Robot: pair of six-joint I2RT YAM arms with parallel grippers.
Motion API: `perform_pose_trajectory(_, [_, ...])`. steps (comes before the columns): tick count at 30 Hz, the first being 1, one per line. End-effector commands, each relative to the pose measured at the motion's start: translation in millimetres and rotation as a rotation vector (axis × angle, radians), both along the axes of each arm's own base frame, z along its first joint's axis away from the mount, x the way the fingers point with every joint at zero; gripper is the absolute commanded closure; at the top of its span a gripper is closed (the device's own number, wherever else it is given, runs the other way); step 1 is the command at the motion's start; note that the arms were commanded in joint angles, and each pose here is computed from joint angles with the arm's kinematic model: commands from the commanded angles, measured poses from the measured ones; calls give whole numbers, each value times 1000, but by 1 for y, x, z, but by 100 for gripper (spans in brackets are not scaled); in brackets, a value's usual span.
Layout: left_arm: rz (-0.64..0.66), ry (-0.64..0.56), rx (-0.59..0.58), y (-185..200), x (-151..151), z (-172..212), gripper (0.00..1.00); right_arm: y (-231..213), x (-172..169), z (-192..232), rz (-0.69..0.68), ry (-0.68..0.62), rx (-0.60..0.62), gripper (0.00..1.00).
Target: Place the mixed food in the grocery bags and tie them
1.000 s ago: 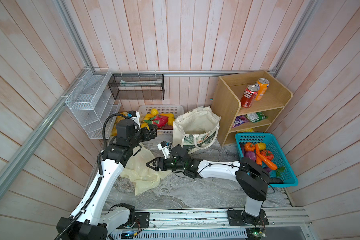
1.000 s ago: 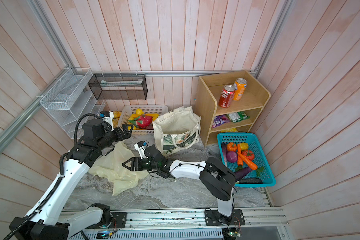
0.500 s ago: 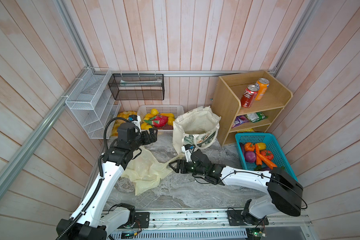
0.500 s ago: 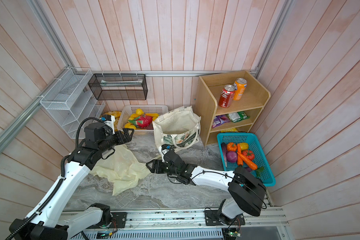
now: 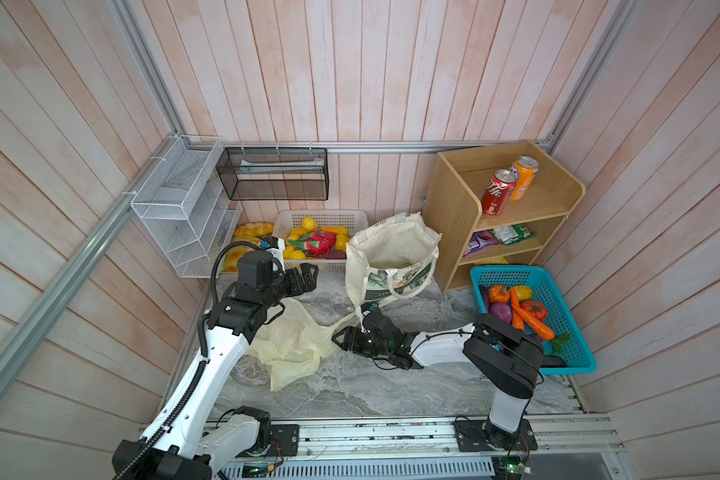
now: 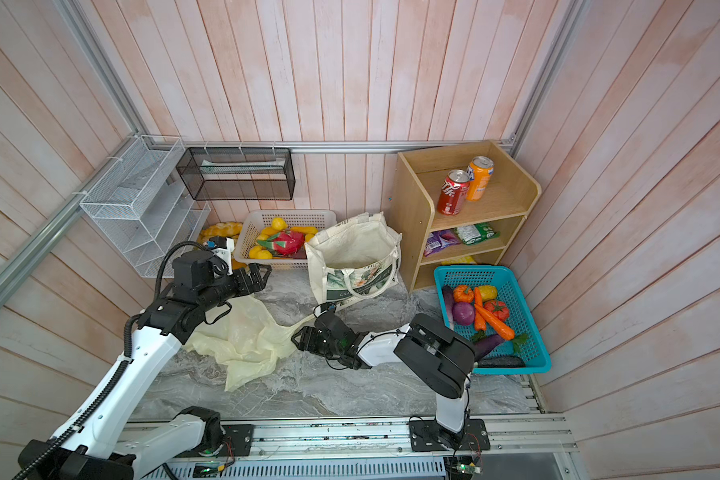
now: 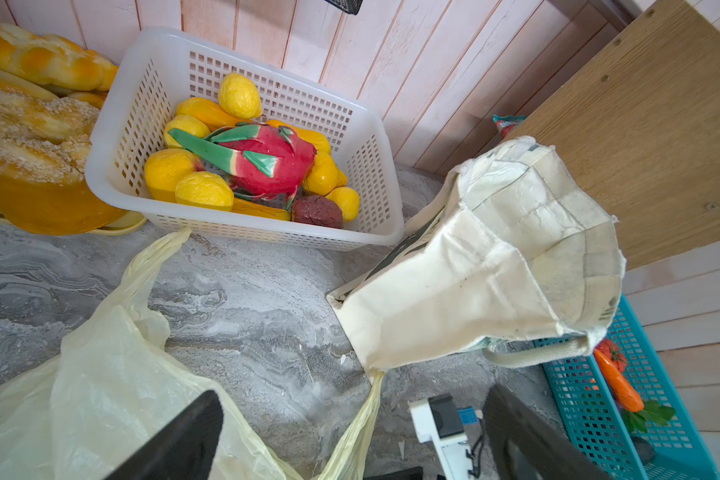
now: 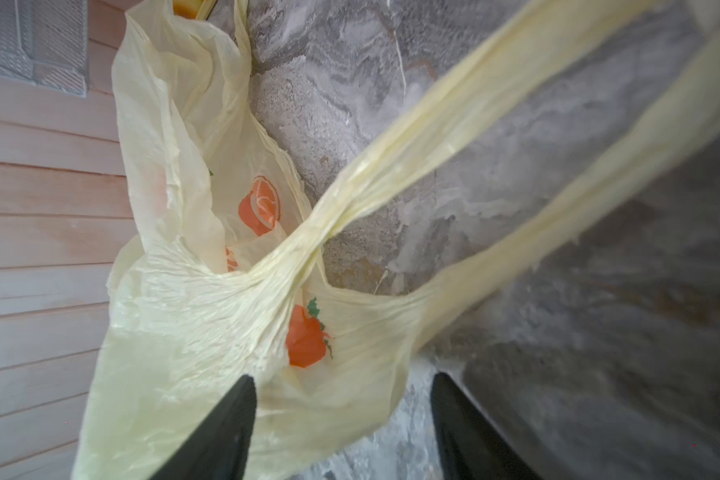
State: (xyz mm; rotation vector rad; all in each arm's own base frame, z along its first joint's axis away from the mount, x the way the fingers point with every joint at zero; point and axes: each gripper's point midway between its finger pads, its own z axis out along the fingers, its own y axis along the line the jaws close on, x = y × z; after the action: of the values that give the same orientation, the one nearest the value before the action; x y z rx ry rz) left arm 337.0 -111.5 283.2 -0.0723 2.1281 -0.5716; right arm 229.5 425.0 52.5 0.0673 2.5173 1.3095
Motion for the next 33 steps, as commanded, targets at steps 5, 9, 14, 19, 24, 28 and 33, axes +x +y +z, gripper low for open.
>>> perform_pose_trajectory(5, [-32,-39,-27,-6,-4,15,0,60,-7,36,67,6,181,100])
perform_pose_trajectory(9, [-40,-55,-35,-7,-6,23,0,108,-19,49,139,-11,209,100])
perform_pose_trajectory(14, [-36,-55,-38,-7,-5,25,0,147,-8,48,226,-18,200,75])
perform_pose_trajectory(19, [-45,-58,-43,-9,-5,28,0,116,-17,65,270,-101,118,28])
perform_pose_trajectory(24, [-67,-60,-54,-16,6,35,0,52,-34,96,258,-201,32,26])
perform_pose_trajectory(28, [-106,-70,-21,-37,24,46,0,-4,-38,127,182,-290,-45,26])
perform_pose_trajectory(33, [-167,-50,142,-79,66,49,0,-97,-9,181,-101,-411,-99,26])
